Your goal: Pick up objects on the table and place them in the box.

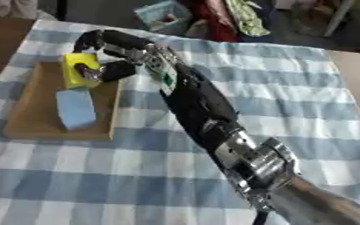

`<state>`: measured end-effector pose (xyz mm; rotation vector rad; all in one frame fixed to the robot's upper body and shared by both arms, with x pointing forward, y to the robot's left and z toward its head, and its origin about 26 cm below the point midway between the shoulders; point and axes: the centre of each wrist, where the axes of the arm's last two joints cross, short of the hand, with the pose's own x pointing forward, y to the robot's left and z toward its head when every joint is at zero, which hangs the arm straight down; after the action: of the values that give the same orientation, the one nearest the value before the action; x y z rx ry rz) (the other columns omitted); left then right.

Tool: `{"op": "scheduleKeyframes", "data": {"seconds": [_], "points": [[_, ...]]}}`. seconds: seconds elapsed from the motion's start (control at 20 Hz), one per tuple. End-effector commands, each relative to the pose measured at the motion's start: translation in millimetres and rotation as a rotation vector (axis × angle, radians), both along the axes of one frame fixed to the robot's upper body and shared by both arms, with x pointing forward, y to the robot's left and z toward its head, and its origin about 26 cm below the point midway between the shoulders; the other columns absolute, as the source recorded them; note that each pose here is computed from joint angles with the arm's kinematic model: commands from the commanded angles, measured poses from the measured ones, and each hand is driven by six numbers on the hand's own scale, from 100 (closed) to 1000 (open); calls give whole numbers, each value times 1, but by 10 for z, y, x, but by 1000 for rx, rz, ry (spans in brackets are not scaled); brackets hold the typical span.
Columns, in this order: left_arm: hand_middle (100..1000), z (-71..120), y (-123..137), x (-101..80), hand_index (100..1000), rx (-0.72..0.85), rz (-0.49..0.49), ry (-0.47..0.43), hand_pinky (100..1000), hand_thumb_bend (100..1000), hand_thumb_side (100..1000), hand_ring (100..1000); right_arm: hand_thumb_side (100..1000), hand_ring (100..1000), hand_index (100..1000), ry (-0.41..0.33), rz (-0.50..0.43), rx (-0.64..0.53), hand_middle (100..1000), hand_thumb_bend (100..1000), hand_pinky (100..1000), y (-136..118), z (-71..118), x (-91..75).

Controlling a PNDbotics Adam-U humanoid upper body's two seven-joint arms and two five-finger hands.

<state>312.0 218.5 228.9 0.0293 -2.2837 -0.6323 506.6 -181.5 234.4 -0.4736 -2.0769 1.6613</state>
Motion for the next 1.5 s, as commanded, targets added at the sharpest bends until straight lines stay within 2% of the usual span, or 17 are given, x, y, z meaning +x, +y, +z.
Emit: {"op": "scheduleKeyframes", "data": {"seconds": [0.05,0.7,1.15,1.5], "points": [[534,91,5,-27,698,9,-5,-33,594,617,150,561,818,866,834,-51,12,17,852,154,806,-15,248,-18],[533,89,17,-26,698,11,0,-33,594,620,152,560,827,873,845,-51,28,29,863,168,812,-17,331,-35],[534,58,70,-14,697,14,29,-22,594,623,150,563,774,873,858,-108,56,98,881,196,808,-149,601,-115],[538,-28,169,18,695,6,93,4,595,627,145,567,724,859,853,-106,92,208,861,149,782,-367,768,-265]]}}
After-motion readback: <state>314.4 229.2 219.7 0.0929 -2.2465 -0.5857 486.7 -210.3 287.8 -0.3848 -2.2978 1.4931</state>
